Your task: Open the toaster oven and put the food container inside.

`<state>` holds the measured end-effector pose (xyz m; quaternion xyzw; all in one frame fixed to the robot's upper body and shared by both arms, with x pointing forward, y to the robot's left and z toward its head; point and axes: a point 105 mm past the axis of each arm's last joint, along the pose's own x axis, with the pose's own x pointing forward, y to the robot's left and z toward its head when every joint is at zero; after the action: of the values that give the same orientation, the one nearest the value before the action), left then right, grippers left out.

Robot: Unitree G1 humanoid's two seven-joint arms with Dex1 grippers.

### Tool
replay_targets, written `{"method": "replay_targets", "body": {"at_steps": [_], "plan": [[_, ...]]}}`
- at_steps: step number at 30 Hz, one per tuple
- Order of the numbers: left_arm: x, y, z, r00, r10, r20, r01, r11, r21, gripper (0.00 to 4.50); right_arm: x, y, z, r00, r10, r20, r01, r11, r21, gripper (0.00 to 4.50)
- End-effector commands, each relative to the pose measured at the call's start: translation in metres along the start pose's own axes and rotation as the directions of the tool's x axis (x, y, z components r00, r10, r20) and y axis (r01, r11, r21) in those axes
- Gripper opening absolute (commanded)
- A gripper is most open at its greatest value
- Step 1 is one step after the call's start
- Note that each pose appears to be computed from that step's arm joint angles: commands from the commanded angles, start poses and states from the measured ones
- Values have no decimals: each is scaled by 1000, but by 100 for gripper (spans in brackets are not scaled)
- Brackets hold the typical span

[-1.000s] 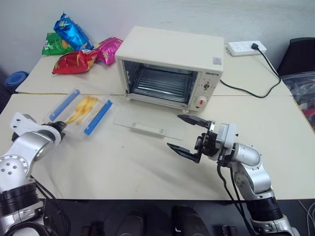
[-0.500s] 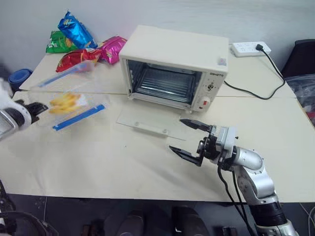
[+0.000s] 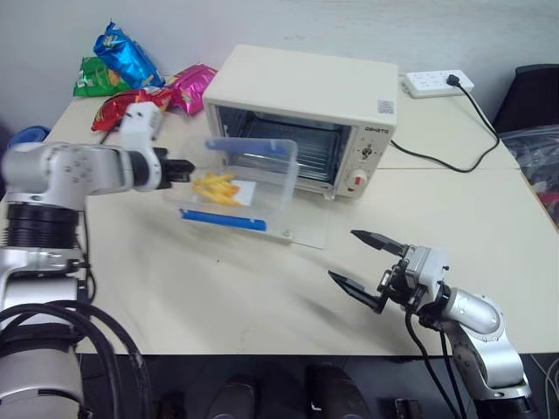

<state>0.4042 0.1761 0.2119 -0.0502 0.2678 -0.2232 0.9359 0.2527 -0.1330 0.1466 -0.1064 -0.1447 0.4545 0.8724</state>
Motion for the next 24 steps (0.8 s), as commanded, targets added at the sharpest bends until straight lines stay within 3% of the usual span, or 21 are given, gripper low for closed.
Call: {"method": "replay_targets", "body": {"at_steps": [1, 5, 9, 13, 16, 19, 22, 24], "plan": [[9, -16, 18, 997, -44, 57, 41, 998, 49, 4, 5, 5, 16, 998, -30, 59, 33, 999, -41, 450], [19, -21, 17, 997, -58, 46, 54, 995, 79, 4, 6, 10, 19, 997, -49, 64, 52, 998, -34, 450], [20, -23, 23, 995, -65, 72, 58, 994, 95, 126, 4, 11, 18, 996, -68, 56, 70, 997, -31, 450], [5, -18, 41, 977, -101, 186, 91, 994, 60, 242, 3, 12, 17, 996, -76, 45, 77, 997, -19, 450], [-11, -13, 52, 950, -152, 271, 140, 988, 64, 242, 2, 14, 17, 997, -67, 29, 67, 998, -4, 450], [-41, -2, 54, 914, -246, 323, 201, 966, 165, 242, 6, 18, 16, 1000, -17, -15, 18, 998, 62, 450], [-72, 12, 41, 884, -348, 312, 237, 909, 343, 180, 14, 27, 10, 993, 76, -92, -64, 990, 128, 389], [-79, 12, 12, 880, -436, 191, 293, 812, 505, 125, 21, 26, 5, 985, 99, -143, -83, 990, 115, 327]]}}
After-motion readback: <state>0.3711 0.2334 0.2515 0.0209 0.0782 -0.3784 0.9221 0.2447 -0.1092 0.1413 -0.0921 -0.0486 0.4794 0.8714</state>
